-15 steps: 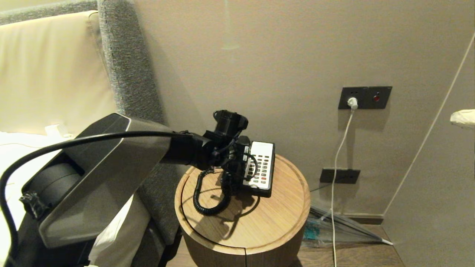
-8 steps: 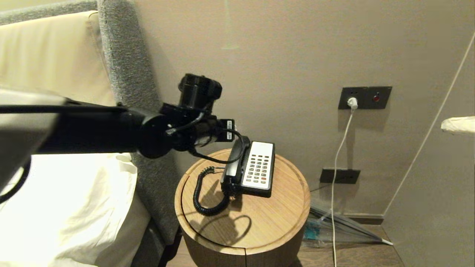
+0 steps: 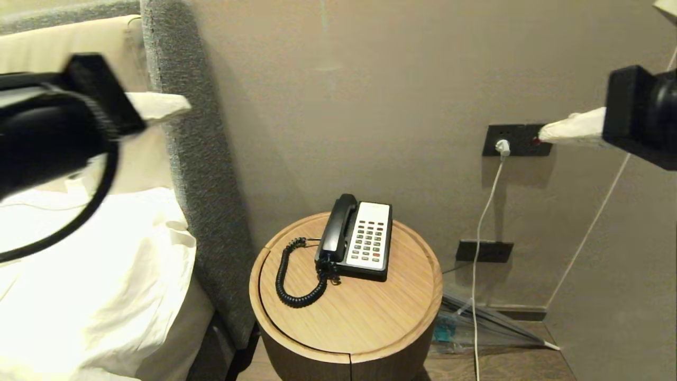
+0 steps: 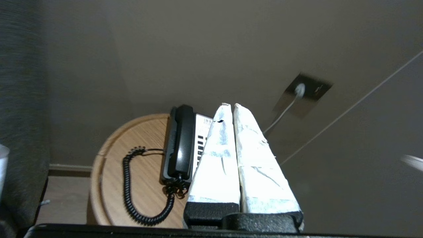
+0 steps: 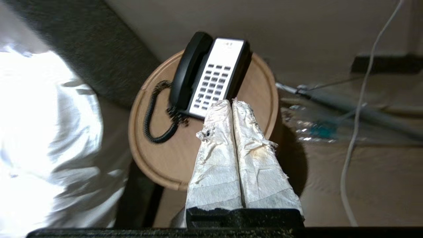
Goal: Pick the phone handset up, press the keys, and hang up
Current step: End the call using the dial pad
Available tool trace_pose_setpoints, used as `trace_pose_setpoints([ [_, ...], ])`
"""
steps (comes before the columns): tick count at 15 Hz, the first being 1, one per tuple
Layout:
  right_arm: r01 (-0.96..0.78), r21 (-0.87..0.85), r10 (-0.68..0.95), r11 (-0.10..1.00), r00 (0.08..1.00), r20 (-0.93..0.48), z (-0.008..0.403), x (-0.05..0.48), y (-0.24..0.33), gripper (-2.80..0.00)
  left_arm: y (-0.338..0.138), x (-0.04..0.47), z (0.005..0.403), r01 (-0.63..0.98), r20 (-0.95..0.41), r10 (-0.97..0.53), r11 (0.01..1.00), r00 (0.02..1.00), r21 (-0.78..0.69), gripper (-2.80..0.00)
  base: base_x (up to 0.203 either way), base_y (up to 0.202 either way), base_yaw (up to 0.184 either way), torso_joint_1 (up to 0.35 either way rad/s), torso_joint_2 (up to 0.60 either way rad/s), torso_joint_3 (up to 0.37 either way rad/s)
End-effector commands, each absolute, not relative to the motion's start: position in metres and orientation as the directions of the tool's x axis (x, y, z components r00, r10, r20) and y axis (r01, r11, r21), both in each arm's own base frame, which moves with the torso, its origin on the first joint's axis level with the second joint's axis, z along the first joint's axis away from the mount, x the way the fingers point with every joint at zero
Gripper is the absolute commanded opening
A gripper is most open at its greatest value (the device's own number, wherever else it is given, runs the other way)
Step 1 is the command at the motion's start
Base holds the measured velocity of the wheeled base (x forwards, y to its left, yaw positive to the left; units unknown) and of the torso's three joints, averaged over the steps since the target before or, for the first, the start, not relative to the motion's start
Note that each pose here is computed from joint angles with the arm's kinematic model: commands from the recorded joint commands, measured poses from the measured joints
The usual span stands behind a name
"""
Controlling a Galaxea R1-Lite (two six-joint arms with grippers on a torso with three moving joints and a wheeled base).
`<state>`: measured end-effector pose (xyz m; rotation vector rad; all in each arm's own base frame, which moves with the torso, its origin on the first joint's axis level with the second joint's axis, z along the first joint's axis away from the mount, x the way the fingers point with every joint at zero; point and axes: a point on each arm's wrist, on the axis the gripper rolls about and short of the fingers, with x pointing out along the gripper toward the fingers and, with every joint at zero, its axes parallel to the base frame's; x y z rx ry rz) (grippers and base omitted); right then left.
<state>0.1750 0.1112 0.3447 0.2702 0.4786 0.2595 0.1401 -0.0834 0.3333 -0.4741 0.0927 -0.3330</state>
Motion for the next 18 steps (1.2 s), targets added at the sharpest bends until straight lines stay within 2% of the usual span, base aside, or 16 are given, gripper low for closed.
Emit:
trace_pose_setpoints([
  [1,-0.171,0.247,0.277,0.954,0.82,-0.501,0.323,0.217,0.142,-2.8,-0.035,0.078,0.332,0.281,0.127,-0.252,0.814,0.959,-0.508,-2.8,0.0,0.0,0.0,0.0,0.0,0.0],
  [3,-0.192,0.191,0.267,0.963,0.788,-0.555,0.304,0.241,0.167,-2.8,-0.014,0.049,0.314,0.243,0.166,-0.181,0.796,0.969,-0.554,-2.8,0.0,0.0,0.0,0.0,0.0,0.0],
  [6,-0.196,0.101,0.214,0.975,0.734,-0.644,0.261,0.274,0.206,-2.8,-0.008,0.026,0.293,0.354,0.189,-0.301,0.753,0.935,-0.555,-2.8,0.0,0.0,0.0,0.0,0.0,0.0],
  [9,-0.181,0.054,0.169,0.982,0.716,-0.677,0.229,0.303,0.233,-2.8,-0.009,0.027,0.284,0.34,0.165,-0.3,0.753,0.939,-0.563,-2.8,0.0,0.0,0.0,0.0,0.0,0.0],
  [11,-0.173,0.049,0.162,0.984,0.727,-0.667,0.225,0.316,0.244,-2.8,-0.009,0.028,0.276,0.328,0.141,-0.303,0.757,0.942,-0.564,-2.8,0.0,0.0,0.0,0.0,0.0,0.0],
  [14,-0.115,0.002,0.085,0.993,0.727,-0.682,0.204,0.335,0.244,-2.8,-0.01,0.03,0.271,0.323,0.127,-0.307,0.76,0.943,-0.565,-2.8,0.0,0.0,0.0,0.0,0.0,0.0],
  [18,-0.099,-0.054,0.027,0.994,0.678,-0.735,0.169,0.344,0.248,-2.8,-0.009,0.028,0.267,0.332,0.13,-0.316,0.757,0.94,-0.563,-2.8,0.0,0.0,0.0,0.0,0.0,0.0],
])
